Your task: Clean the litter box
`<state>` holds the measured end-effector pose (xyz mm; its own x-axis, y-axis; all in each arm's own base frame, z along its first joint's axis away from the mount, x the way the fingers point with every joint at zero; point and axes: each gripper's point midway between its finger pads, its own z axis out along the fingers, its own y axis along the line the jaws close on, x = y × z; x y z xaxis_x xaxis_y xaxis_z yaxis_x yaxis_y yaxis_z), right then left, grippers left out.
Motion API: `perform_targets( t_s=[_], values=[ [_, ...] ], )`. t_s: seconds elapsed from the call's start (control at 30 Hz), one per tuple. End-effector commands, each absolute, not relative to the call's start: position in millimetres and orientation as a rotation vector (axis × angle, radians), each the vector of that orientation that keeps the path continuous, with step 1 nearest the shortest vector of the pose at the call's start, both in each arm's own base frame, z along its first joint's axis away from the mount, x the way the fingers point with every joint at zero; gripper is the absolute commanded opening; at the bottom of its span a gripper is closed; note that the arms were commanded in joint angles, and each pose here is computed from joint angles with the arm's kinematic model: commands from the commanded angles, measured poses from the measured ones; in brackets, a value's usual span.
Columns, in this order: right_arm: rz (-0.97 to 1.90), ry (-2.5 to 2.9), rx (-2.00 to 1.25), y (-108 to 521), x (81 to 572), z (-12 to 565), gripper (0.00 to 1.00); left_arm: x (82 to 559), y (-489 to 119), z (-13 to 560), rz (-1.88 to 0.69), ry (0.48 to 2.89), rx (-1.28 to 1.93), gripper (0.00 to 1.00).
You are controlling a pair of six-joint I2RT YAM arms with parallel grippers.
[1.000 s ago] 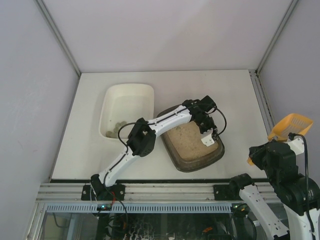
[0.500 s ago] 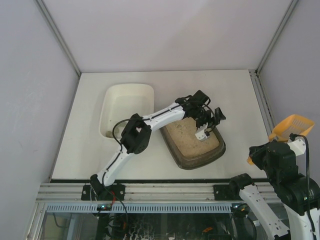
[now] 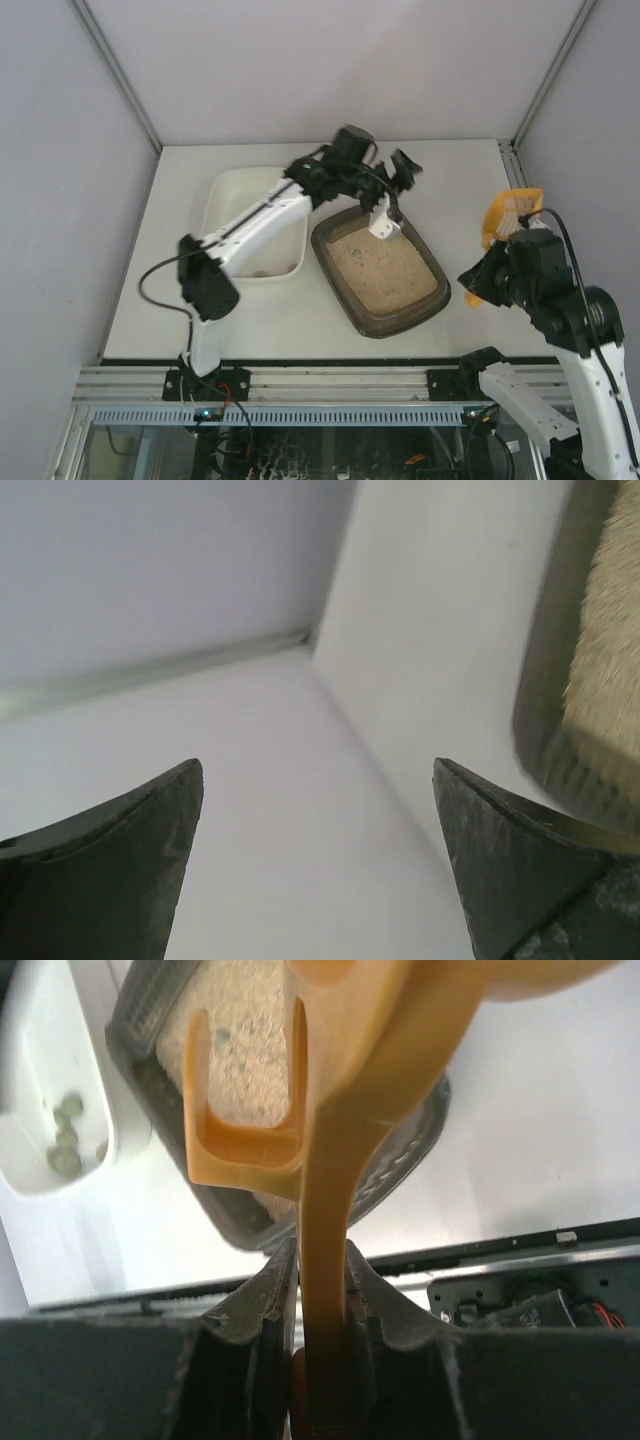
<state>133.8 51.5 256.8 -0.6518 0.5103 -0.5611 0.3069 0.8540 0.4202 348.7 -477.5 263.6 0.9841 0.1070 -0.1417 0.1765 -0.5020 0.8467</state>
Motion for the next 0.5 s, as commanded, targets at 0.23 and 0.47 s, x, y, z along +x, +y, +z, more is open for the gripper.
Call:
perform_targets(
  t_s=[0.23, 0.47],
  values=[
    [0.385, 2.752, 0.031, 110, 175, 255, 0.0, 346, -272, 396, -0.142, 1.34, 1.285, 1.0],
    [-0.006, 2.797, -0.355, 131, 208, 222, 0.0, 326, -161, 365, -0.172, 1.742, 0.618, 1.0]
  ],
)
